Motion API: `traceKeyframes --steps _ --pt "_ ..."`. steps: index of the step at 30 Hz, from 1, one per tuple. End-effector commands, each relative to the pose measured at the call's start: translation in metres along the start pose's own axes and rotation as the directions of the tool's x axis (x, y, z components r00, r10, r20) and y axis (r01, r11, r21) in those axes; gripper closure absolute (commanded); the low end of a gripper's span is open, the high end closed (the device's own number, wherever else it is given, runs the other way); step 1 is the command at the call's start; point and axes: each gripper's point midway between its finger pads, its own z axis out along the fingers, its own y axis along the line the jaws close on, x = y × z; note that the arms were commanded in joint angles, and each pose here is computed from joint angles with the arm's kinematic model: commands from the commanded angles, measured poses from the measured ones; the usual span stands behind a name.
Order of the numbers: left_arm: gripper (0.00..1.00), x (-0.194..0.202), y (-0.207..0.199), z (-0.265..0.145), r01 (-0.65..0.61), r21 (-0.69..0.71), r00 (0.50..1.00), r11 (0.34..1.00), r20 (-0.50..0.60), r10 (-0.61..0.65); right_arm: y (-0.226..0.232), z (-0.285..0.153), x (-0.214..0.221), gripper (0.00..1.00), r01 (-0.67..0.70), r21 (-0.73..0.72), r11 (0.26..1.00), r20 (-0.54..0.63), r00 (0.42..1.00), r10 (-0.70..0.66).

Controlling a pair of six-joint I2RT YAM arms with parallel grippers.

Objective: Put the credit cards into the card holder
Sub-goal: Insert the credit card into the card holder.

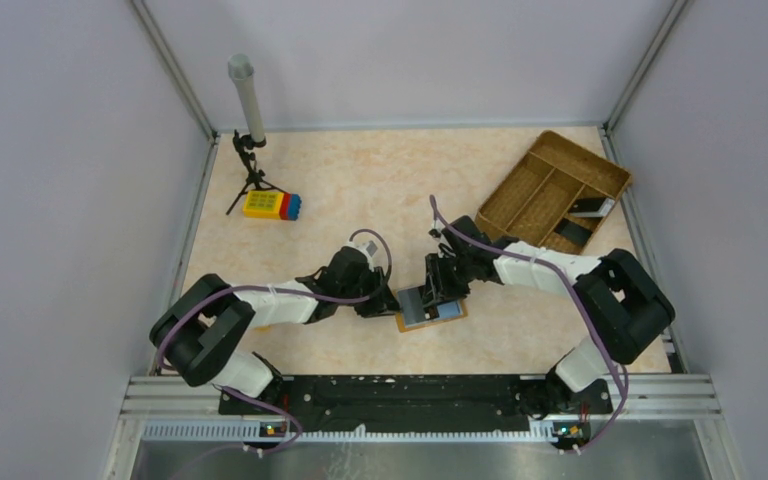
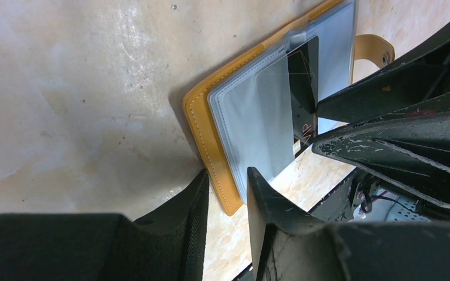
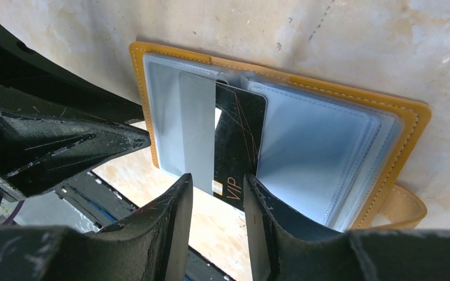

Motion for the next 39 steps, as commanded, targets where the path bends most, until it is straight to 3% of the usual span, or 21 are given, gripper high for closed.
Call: traceKeyframes --steps 1,13,30,39 --pt "0.69 -0.006 -0.011 0.003 -0.018 0.04 1.0 0.999 0.018 0.017 0.016 0.0 -0.015 0.64 0.028 -0.016 0.999 0.035 0.999 -0.027" --pt "0.7 -0.005 -0.008 0.003 -0.014 0.032 1.0 0.999 0.017 0.013 -0.008 -0.009 -0.023 0.61 -0.008 0.134 0.991 0.097 0.995 -0.006" --pt "0.72 -0.006 -0.013 0.003 -0.013 0.05 1.0 0.999 0.012 0.012 0.041 0.015 -0.014 0.68 0.02 -0.033 0.999 0.034 0.999 -0.019" --pt "0.72 -0.008 -0.014 0.0 -0.014 0.05 1.0 0.999 0.027 0.013 0.053 0.006 -0.021 0.68 0.043 -0.02 0.999 0.064 0.997 -0.042"
